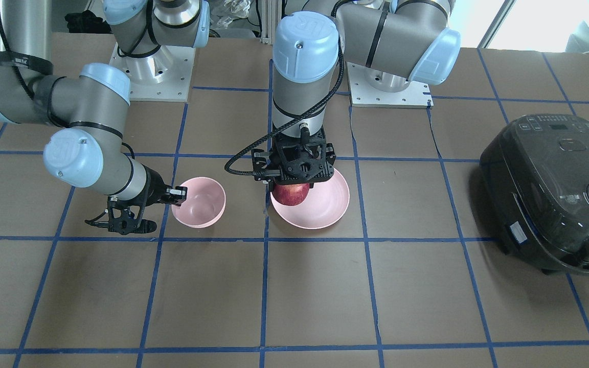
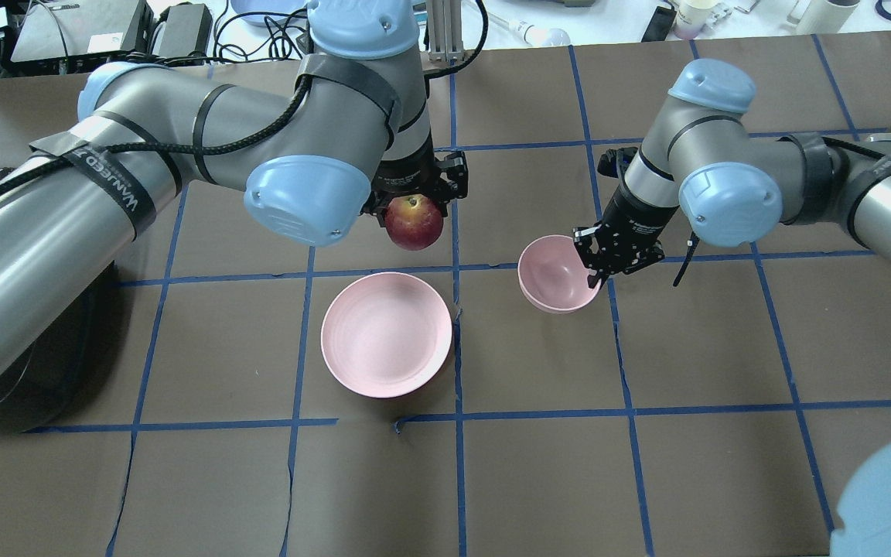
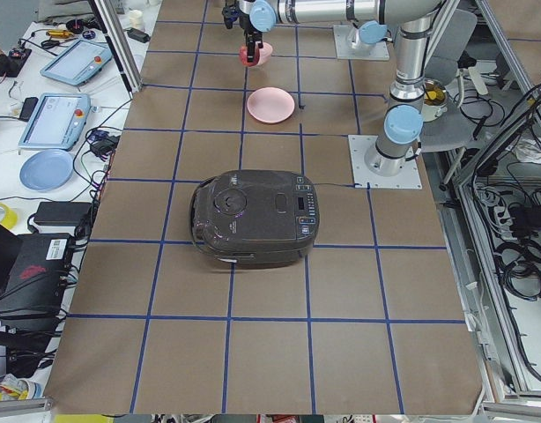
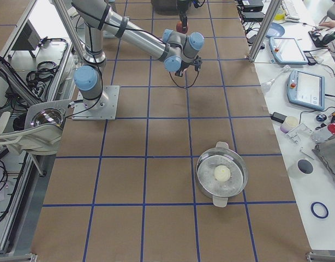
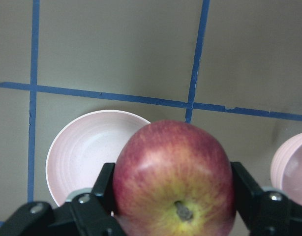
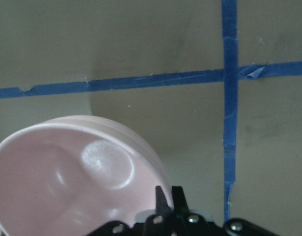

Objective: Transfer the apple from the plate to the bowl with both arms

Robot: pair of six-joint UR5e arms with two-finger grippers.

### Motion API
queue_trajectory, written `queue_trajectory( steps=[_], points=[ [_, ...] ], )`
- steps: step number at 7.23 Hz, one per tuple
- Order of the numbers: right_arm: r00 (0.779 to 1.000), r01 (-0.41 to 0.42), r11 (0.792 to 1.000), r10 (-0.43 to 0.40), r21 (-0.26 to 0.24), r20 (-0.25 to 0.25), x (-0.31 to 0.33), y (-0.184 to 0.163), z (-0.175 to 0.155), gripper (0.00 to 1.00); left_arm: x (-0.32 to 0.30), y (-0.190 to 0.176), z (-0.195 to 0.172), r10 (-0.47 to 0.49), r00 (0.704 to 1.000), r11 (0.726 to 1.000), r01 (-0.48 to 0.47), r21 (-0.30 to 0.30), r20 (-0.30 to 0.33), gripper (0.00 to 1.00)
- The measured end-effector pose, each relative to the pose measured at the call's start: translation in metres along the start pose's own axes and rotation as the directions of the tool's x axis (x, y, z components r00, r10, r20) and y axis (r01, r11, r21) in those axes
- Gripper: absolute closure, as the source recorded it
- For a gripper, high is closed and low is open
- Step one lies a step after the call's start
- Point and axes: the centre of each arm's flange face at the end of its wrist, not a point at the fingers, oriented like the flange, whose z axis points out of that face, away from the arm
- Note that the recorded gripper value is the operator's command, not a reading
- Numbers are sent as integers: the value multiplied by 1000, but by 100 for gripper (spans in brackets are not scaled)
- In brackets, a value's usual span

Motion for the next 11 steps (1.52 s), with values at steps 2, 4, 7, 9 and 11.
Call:
queue_trajectory(
  steps=[2,4,7,9,11],
  points=[
    [999,-44,999,44,-7,4,-7,3,10,95,0,0,3,-1,1000,1000,1,-6,2,100],
    [998,-58,998,58,-24,2,-10,7,19,55,1,1,5,-15,1000,1000,15,-10,2,100],
    [998,-55,998,55,-12,-8,-9,8,15,0,10,5,9,-56,998,998,56,-9,-3,100],
    [999,-47,998,48,50,-22,-7,2,-18,0,18,9,11,-93,996,996,93,-11,-7,100],
    [996,-50,991,59,127,-72,13,-10,-76,0,40,19,21,-178,983,984,177,-33,-37,100]
  ],
)
